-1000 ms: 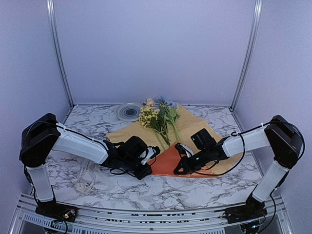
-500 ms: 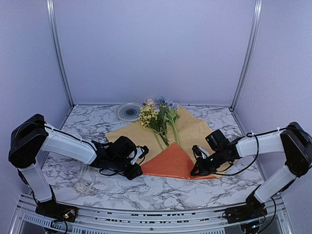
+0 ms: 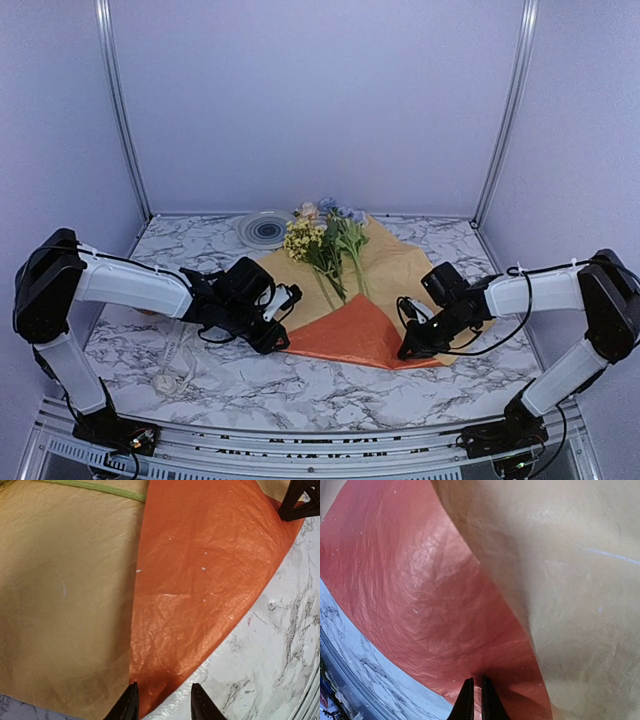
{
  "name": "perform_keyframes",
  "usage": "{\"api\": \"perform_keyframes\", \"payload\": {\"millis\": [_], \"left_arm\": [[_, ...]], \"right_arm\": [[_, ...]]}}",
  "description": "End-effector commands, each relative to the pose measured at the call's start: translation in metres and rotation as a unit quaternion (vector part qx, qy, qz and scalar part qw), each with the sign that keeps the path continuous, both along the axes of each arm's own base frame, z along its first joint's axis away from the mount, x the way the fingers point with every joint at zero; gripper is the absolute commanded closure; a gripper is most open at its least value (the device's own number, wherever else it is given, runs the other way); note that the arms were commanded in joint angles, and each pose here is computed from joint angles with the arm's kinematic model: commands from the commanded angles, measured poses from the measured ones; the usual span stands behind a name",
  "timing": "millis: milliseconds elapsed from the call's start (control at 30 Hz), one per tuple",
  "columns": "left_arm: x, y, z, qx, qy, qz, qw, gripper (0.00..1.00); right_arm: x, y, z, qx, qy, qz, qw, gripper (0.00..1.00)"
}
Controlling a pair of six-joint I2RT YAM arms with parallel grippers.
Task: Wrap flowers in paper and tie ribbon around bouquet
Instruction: Press the fold line of the 1/4-folded wrapping paper.
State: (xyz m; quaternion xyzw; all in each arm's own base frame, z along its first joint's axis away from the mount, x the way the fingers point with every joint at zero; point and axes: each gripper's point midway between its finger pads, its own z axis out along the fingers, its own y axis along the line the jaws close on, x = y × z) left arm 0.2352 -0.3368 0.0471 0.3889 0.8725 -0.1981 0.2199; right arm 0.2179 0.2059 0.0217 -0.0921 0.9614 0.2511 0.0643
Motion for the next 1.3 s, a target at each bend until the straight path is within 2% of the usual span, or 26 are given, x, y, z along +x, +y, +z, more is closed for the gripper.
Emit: {"api": "perform_keyframes", "payload": {"millis": [0,100,300,433,600,733,967,1133,1267], "left_arm": [[0.015,0.022,-0.025,0.041,0.022,0.040,0.998,0.65],[0.015,0.028,-0.037,0.057,0.027,0.051,0.997,0.64],[-0.014,0.044,-0.067,0.074,0.101,0.071,0.990,0.68],[-0.035,0.056,-0.075,0.075,0.139,0.091,0.983,0.70],[-0.057,0.050,-0.067,0.060,0.153,0.076,0.984,0.70],[-0.053,0.020,-0.037,0.040,0.095,0.019,0.994,0.67],[0.023,-0.024,0.042,0.025,-0.069,0.031,0.997,0.60],[0.024,-0.092,0.057,-0.036,-0.065,-0.033,0.997,0.59],[0.011,-0.148,0.042,-0.075,-0.037,-0.088,0.993,0.59]], "right_arm": [[0.006,-0.005,0.001,-0.020,-0.008,-0.003,1.000,0.92],[0.004,-0.008,-0.006,-0.027,-0.001,-0.003,1.000,0.92],[0.013,-0.017,-0.008,-0.061,-0.013,-0.013,0.998,0.92],[0.023,-0.026,-0.010,-0.107,-0.022,-0.007,0.994,0.92],[0.023,-0.028,-0.011,-0.117,-0.019,-0.001,0.993,0.92],[0.018,-0.023,-0.012,-0.103,-0.014,0.001,0.995,0.92],[0.016,-0.022,-0.010,-0.115,-0.023,-0.007,0.993,0.91],[0.021,-0.029,-0.005,-0.129,-0.040,-0.029,0.990,0.91],[0.021,-0.031,-0.007,-0.136,-0.039,-0.037,0.989,0.90]]}}
